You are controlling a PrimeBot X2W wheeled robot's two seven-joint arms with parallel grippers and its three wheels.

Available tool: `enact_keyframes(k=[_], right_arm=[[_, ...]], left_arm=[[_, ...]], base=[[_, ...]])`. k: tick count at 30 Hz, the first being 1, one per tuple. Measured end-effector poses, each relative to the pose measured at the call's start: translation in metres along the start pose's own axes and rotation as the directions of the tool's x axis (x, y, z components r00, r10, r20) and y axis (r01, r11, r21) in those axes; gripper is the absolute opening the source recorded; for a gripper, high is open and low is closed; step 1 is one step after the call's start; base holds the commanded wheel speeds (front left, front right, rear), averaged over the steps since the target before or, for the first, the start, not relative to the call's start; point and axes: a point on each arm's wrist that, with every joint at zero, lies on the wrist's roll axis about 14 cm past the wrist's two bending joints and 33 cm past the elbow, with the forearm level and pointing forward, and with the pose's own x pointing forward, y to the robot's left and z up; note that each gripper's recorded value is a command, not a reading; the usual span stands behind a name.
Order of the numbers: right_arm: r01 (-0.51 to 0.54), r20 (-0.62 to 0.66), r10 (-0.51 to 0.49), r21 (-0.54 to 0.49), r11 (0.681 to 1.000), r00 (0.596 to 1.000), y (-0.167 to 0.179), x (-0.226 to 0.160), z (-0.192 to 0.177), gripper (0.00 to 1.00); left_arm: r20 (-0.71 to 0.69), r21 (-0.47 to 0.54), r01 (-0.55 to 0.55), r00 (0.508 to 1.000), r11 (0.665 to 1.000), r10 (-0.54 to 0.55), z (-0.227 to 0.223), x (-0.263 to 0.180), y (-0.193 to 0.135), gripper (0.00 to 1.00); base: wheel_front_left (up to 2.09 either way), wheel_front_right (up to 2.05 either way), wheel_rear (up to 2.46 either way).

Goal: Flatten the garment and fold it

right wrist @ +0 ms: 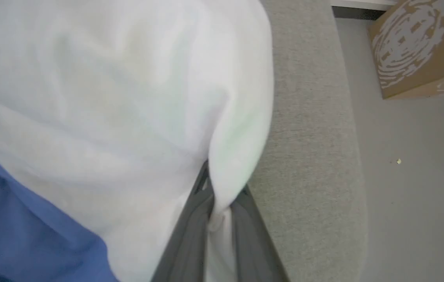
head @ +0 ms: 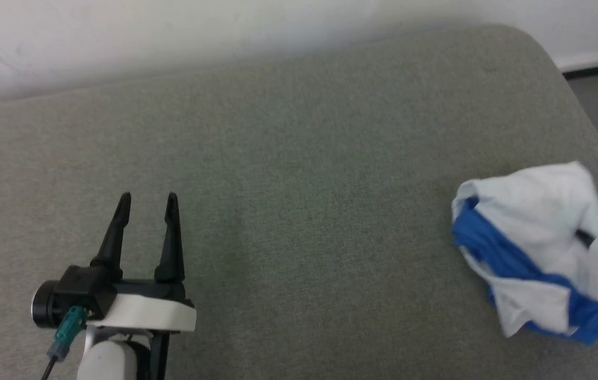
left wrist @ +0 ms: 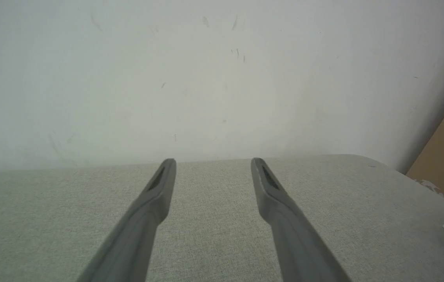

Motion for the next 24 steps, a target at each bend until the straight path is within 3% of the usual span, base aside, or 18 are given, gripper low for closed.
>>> enact_keyframes(k=[6, 7, 8, 9, 10, 11, 17, 20, 24], right_arm=[[0.119, 0.064, -0.122, 0.053, 0.991, 0.99, -0.04, 0.016, 0.003, 0.0], [0.134, 0.084, -0.137, 0.041, 0.99, 0.987, -0.043, 0.018, 0.005, 0.4], [0.15, 0.1, -0.152, 0.029, 0.988, 0.983, -0.047, 0.02, 0.007, 0.64], [0.164, 0.123, -0.166, 0.023, 0.986, 0.978, -0.05, 0.022, 0.01, 0.7], [0.176, 0.149, -0.176, 0.018, 0.984, 0.973, -0.052, 0.023, 0.015, 0.89], [0.183, 0.167, -0.182, 0.012, 0.983, 0.969, -0.052, 0.025, 0.018, 1.0], [0.219, 0.28, -0.207, -0.012, 0.976, 0.937, -0.056, 0.024, 0.029, 1.0], [0.259, 0.348, -0.218, -0.073, 0.963, 0.912, -0.063, 0.014, 0.038, 1.0], [0.271, 0.449, -0.212, -0.07, 0.96, 0.868, -0.057, -0.001, 0.052, 1.0]], left_arm=[[-0.031, -0.021, 0.013, 0.999, 1.0, -0.014, -0.02, 0.015, -0.001, 1.0], [-0.039, -0.022, 0.009, 0.999, 1.0, -0.01, -0.023, 0.014, 0.001, 1.0], [-0.045, -0.023, 0.003, 0.999, 1.0, -0.004, -0.025, 0.014, 0.003, 1.0], [-0.048, -0.021, -0.004, 0.999, 1.0, 0.003, -0.026, 0.013, 0.005, 1.0], [-0.051, -0.02, -0.01, 0.999, 1.0, 0.009, -0.027, 0.012, 0.007, 1.0], [-0.053, -0.02, -0.014, 0.999, 1.0, 0.013, -0.027, 0.012, 0.009, 1.0], [-0.056, -0.024, -0.022, 0.998, 0.999, 0.02, -0.027, 0.009, 0.011, 1.0], [-0.044, -0.022, -0.02, 0.999, 1.0, 0.019, -0.02, 0.007, 0.009, 1.0], [-0.027, -0.019, -0.024, 0.999, 1.0, 0.024, -0.01, 0.0, 0.009, 1.0]], base=[[0.0, 0.0, 0.0], [0.0, 0.0, 0.0], [0.0, 0.0, 0.0], [0.0, 0.0, 0.0], [0.0, 0.0, 0.0], [0.0, 0.0, 0.0], [0.0, 0.0, 0.0], [0.0, 0.0, 0.0], [0.0, 0.0, 0.0]])
